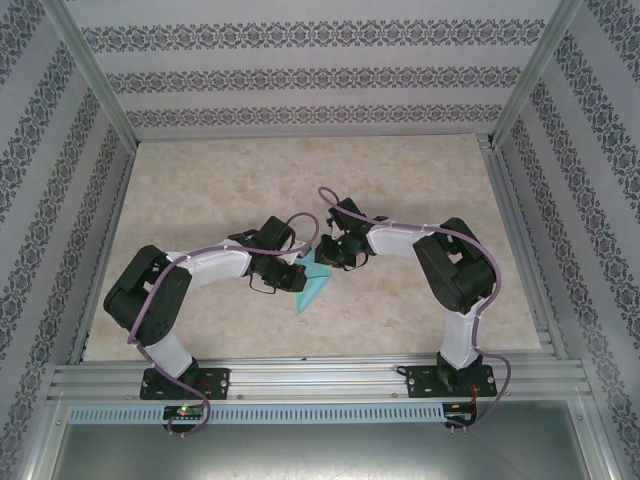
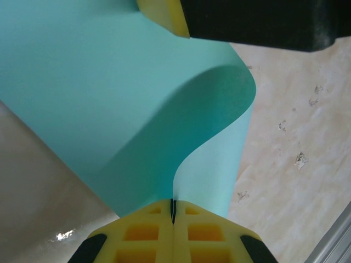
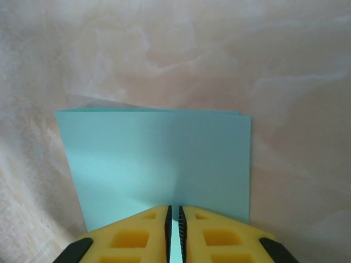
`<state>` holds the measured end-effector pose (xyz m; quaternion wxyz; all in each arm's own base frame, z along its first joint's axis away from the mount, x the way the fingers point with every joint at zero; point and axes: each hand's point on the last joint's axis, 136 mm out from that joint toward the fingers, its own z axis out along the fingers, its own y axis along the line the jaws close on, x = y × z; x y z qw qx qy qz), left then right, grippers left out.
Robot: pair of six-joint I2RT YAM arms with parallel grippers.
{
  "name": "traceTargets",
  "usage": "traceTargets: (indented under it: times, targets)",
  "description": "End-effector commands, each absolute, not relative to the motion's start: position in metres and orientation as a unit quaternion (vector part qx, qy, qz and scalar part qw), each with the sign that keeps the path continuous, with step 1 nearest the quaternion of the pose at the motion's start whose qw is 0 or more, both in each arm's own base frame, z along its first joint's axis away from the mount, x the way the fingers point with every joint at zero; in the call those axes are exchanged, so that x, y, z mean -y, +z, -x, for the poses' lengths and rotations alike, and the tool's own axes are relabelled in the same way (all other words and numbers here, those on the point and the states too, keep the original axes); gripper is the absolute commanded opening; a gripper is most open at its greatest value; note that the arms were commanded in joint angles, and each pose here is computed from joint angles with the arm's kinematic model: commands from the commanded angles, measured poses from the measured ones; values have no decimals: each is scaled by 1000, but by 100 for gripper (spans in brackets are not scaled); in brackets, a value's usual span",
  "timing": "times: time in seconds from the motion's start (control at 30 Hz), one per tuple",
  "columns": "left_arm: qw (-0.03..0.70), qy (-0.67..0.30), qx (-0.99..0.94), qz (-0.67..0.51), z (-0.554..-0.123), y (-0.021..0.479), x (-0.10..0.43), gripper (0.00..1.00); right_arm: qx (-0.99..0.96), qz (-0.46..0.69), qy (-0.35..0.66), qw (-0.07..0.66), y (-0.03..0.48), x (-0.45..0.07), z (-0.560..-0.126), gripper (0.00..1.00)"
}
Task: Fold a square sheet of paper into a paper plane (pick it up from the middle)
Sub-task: Third fold the triangle at the center of the table.
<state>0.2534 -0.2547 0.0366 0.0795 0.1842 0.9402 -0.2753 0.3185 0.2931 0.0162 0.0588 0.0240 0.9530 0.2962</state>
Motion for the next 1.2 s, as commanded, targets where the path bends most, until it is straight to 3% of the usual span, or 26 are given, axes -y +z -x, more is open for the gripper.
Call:
traceTargets:
  times: [0.0, 1.17]
  targets:
    - [85, -261, -947, -167, -263, 35, 249, 5, -963, -39, 265, 27, -9, -284, -304, 15]
    - [85, -245, -955, -141, -265, 26, 243, 7, -965, -45, 257, 19, -17, -284, -297, 15]
